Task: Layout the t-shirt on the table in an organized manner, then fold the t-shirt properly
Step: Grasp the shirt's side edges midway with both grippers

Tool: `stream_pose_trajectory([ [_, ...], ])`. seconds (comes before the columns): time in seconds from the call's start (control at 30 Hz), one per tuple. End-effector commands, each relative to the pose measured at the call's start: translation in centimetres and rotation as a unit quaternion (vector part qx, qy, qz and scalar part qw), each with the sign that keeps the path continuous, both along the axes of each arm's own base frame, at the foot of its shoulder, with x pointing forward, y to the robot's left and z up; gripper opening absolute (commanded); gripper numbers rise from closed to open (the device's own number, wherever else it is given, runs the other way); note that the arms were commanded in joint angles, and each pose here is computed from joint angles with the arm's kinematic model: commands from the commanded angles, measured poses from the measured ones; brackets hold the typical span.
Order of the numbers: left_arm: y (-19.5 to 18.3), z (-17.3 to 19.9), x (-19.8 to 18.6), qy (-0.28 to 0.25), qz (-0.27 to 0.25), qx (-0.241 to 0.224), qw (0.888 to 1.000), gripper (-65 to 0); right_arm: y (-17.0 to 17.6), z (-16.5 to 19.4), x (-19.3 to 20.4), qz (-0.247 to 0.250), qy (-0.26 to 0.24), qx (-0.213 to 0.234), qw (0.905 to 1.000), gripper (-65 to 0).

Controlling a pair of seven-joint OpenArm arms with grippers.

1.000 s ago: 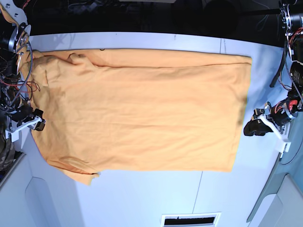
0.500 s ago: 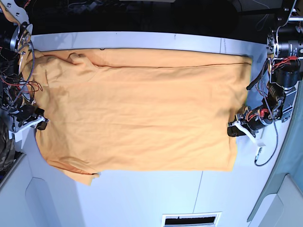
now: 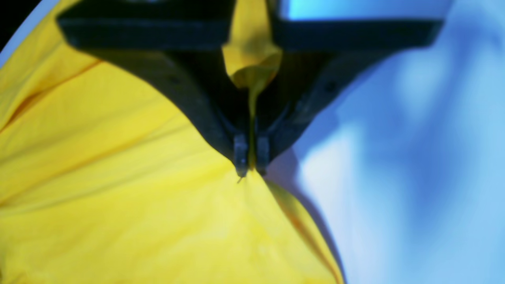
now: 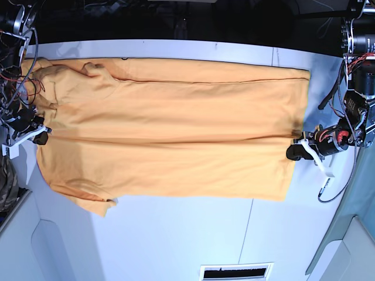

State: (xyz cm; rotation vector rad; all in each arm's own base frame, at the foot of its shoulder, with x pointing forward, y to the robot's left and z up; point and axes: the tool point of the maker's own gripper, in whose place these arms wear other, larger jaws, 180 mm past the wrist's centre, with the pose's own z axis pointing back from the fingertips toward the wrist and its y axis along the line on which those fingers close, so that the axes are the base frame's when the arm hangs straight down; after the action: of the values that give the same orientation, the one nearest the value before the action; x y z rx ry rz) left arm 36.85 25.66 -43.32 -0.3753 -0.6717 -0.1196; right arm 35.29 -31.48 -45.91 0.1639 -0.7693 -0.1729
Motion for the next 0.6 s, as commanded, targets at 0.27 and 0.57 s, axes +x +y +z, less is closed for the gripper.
stream_pose_trajectory([
  [0.27,0.7,4.9,-0.4,-0.057,-0.039,0.014,0.997,-65.0,0.2,5.0,-0.6,0.033,-0.058,-0.027,0.9974,-65.0],
  [0.57,1.1,3.2,-2.6,-0.032,-0.042,0.021,0.998,-65.0,-2.2,4.1,-4.0,-0.010,-0.047,-0.020,0.9986,-65.0],
])
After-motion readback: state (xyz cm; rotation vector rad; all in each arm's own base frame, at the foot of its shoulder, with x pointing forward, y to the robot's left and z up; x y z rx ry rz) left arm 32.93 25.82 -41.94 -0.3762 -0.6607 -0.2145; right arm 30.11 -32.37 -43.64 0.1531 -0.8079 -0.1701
